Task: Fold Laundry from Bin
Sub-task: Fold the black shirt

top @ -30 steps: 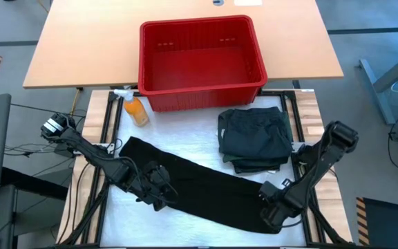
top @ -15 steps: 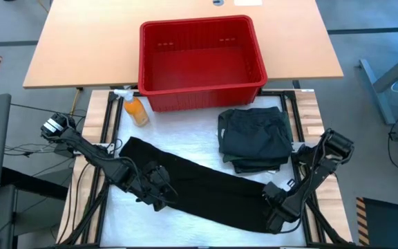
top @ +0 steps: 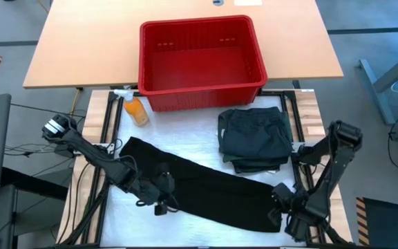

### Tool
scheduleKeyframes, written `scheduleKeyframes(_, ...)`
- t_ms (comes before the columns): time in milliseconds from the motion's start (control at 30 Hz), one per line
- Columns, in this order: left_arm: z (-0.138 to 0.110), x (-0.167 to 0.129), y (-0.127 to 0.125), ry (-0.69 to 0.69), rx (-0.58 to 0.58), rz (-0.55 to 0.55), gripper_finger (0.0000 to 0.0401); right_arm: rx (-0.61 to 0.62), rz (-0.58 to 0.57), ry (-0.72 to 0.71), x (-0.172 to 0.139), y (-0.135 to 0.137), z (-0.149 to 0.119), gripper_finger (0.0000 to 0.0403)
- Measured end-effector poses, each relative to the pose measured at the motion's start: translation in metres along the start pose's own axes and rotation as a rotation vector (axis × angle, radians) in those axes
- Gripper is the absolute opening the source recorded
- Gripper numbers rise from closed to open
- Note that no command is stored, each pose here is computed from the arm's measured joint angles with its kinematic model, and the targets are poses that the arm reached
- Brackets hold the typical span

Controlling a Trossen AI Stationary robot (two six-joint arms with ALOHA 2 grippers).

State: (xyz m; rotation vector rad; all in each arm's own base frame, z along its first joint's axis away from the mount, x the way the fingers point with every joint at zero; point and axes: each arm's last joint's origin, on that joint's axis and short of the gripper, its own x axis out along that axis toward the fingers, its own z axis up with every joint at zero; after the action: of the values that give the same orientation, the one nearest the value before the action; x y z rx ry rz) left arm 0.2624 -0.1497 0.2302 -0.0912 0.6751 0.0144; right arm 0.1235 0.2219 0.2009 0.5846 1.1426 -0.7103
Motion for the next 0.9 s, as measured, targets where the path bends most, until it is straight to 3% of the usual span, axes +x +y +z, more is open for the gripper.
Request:
scheduleKeyframes(167,-0.008,0.031,0.013,0.066,0.133,0.087,0.0142,0.022,0.074,0.011,0.01,0.014,-0.01,0.0017)
scheduleKeyframes(433,-0.014,0.062,0.048,0.186,0.065,0.198,0.0171,0.053,0.135,0.014,0.017,0.026,-0.013,0.0017)
scheduleKeyframes(700,-0.015,0.064,0.055,0.263,0.094,0.1,0.0171,0.059,0.242,-0.093,0.005,0.039,-0.007,0.0017)
scheduleKeyframes(900,-0.025,0.073,0.056,0.309,0.147,0.146,0.0171,0.061,0.236,-0.103,0.006,0.041,-0.003,0.0017)
